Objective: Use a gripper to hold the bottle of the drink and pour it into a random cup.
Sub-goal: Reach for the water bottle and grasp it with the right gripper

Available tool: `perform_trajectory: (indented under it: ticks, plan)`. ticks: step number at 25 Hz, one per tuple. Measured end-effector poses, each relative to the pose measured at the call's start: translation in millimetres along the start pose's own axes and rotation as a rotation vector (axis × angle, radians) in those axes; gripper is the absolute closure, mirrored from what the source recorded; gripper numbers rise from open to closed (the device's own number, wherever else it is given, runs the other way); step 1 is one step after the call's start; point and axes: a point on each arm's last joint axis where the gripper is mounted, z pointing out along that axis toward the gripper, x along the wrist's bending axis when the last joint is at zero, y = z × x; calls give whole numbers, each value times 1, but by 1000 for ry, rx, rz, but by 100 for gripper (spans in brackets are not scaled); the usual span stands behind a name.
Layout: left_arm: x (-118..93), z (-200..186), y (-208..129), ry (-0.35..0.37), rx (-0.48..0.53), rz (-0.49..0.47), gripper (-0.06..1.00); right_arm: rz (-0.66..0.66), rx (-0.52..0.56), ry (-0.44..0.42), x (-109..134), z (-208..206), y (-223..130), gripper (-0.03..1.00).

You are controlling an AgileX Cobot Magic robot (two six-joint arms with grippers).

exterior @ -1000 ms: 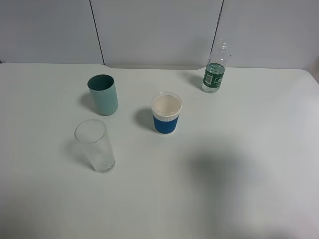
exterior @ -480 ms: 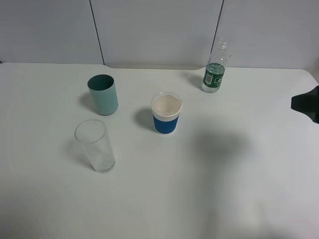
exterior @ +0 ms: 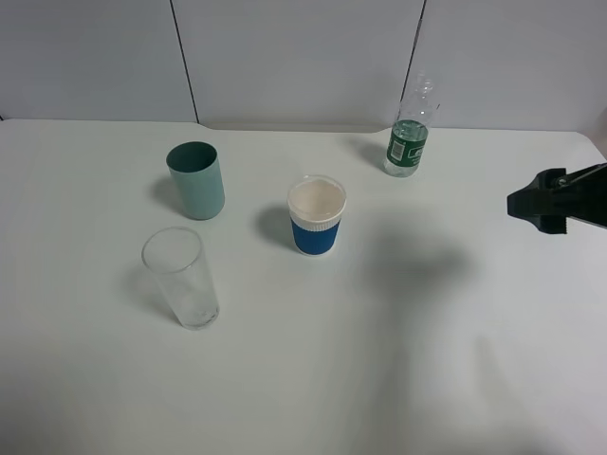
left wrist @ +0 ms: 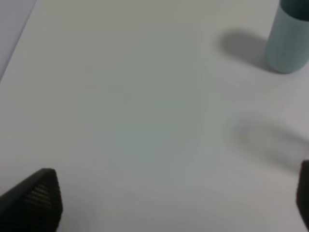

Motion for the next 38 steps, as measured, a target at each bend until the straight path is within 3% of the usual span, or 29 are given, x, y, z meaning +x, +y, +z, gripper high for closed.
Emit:
perform_trajectory:
  ticks: [8,20,33,38]
  plan:
    - [0,0,0,-1,0,0,-4,-70,19,-44,-5,26,2,13]
    - [0,0,0,-1,0,0,-4,-125,-120,-102,-15,79,12,13]
    - [0,0,0,-1,0,0,-4,-151,-201,-135,-24,132,2,13]
    - [0,0,0,-1,0,0,-4,-191,-293,-139,-27,158,-5,13]
